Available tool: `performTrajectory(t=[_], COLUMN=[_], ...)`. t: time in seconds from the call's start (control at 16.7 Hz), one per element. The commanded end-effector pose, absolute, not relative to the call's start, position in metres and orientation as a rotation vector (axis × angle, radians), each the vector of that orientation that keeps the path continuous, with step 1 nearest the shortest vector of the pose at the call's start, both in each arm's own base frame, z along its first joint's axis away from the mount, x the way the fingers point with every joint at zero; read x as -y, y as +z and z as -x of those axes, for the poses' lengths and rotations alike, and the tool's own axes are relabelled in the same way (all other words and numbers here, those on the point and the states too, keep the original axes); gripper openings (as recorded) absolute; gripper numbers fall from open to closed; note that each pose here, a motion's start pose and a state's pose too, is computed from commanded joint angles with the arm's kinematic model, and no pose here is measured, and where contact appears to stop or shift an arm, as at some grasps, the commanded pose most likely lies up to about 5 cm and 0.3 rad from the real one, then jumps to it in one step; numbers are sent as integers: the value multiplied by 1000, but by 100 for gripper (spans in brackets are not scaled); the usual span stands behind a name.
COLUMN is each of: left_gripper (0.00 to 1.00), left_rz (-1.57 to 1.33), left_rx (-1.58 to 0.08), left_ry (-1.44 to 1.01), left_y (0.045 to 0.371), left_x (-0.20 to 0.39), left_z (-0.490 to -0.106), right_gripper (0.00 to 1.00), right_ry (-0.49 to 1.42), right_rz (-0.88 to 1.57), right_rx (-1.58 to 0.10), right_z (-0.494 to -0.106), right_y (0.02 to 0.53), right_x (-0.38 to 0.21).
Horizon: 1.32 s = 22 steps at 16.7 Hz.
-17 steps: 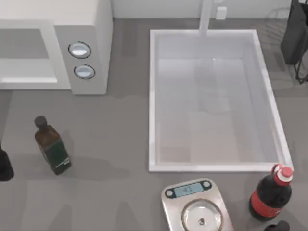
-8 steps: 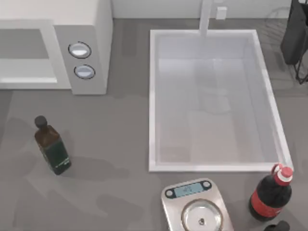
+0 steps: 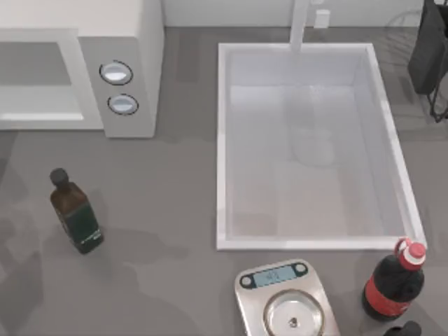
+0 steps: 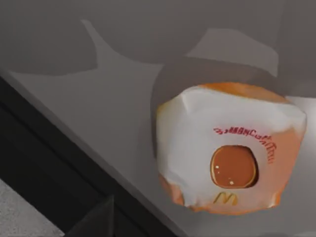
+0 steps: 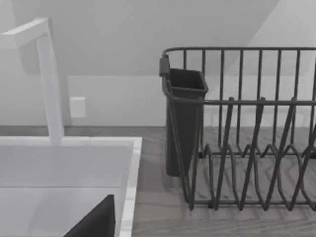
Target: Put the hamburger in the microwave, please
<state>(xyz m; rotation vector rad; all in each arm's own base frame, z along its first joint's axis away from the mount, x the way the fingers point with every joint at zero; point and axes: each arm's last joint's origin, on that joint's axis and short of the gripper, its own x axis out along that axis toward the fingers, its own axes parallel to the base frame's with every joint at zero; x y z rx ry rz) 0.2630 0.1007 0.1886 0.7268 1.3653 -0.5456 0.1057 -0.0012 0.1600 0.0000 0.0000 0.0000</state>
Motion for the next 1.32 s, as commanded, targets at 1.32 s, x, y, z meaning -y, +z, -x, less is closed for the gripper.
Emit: performTrajectory(t=[1.32], left_gripper=[100], left_rz=[-732], left_rx=[-1442], left_ry=[-722], left_y=[94], left_x=[-125], left_z=[-287], right_gripper=[100], right_ry=[0], right_rz=[0], right_rx=[0], right_z=[-106], right_y=[160], right_x=[1])
